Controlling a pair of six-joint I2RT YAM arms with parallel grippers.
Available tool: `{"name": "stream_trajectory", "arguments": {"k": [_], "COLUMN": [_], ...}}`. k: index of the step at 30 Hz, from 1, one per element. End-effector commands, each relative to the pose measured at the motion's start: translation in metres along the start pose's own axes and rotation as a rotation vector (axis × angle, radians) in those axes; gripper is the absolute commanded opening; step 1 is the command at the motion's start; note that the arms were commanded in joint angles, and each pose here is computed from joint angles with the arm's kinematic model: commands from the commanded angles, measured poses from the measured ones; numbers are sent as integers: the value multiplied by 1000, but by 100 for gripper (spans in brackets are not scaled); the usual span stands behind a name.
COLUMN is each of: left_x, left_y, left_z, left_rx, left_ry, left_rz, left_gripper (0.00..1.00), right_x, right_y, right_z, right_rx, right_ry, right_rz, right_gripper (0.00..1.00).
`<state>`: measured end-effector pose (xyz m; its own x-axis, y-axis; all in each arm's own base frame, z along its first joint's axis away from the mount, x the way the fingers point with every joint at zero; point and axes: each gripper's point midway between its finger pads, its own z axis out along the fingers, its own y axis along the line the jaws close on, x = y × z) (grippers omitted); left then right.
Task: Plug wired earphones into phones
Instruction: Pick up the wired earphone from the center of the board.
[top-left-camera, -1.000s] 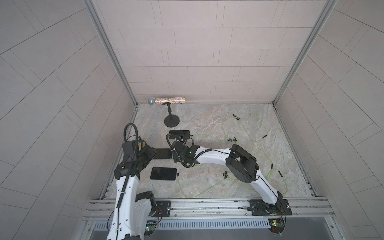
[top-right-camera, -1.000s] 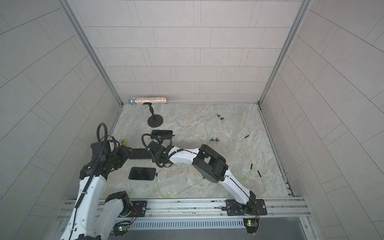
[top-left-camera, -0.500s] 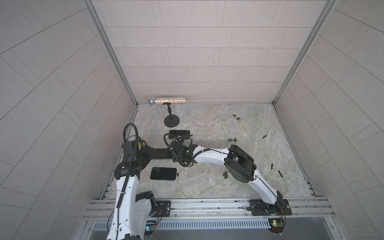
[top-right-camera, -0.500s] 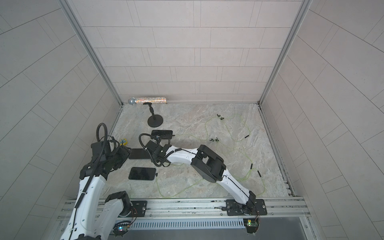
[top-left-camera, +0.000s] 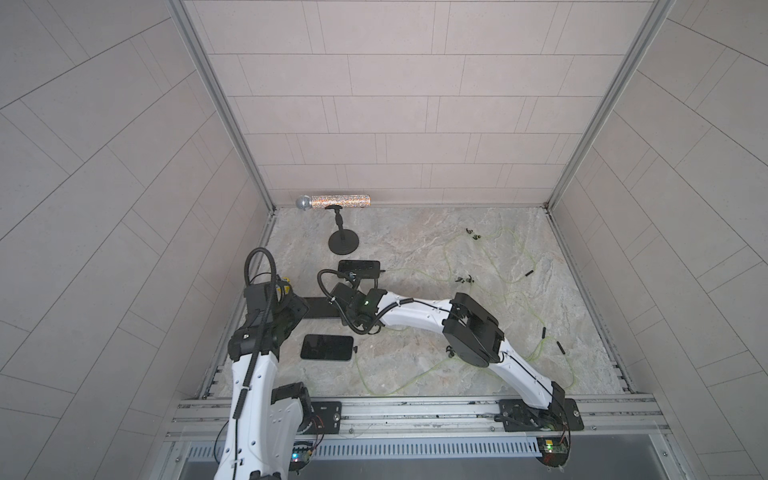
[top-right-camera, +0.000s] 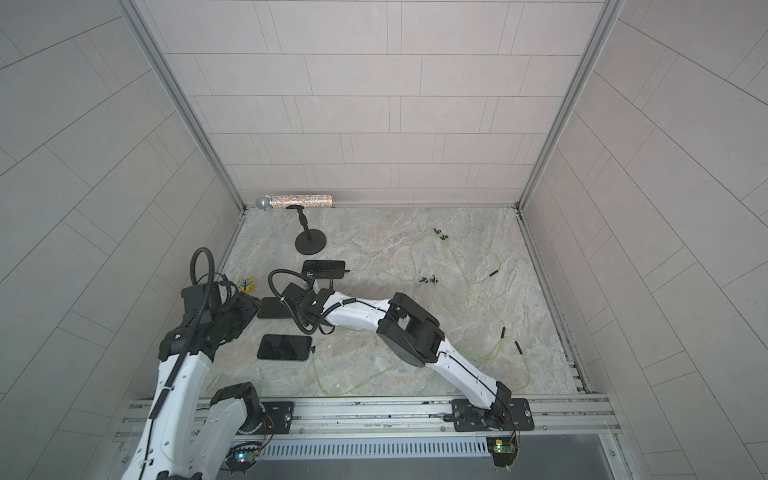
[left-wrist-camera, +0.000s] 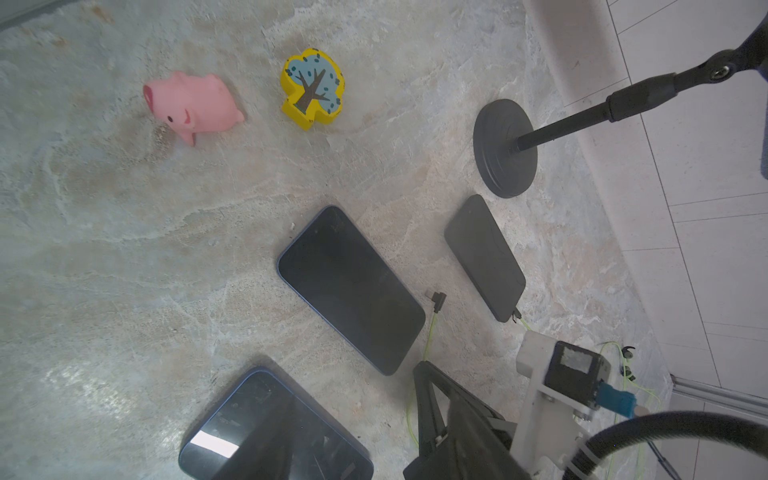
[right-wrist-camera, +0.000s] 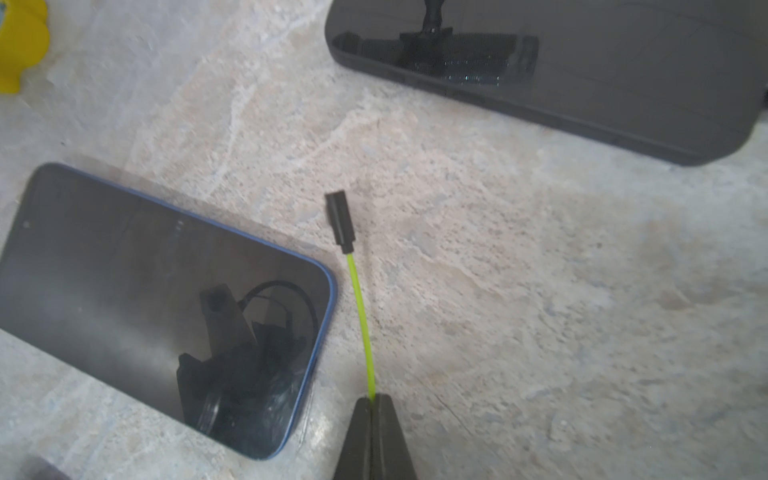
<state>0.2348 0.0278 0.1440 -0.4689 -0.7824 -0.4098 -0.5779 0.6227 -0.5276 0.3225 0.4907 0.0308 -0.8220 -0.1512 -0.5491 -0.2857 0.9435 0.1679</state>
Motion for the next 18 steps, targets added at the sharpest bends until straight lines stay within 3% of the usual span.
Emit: {"name": "stream_trajectory", "arguments": {"k": [1, 10, 18], "left_x": [-1, 16, 36], "left_y": [-2, -43, -103], "left_z": [-5, -10, -16], "left_rx": [10, 256, 620], "left_ry": [-5, 78, 149], "left_rz": [8, 62, 30], "left_gripper": [63, 64, 65], "right_x": [21, -20, -9], "right_y": [-12, -24, -45], "right_z": [0, -90, -155], "right_rx": [42, -117, -355], "right_ry": [75, -110, -166], "right_rz": [-23, 37, 127], "right_gripper": [0, 0, 0]}}
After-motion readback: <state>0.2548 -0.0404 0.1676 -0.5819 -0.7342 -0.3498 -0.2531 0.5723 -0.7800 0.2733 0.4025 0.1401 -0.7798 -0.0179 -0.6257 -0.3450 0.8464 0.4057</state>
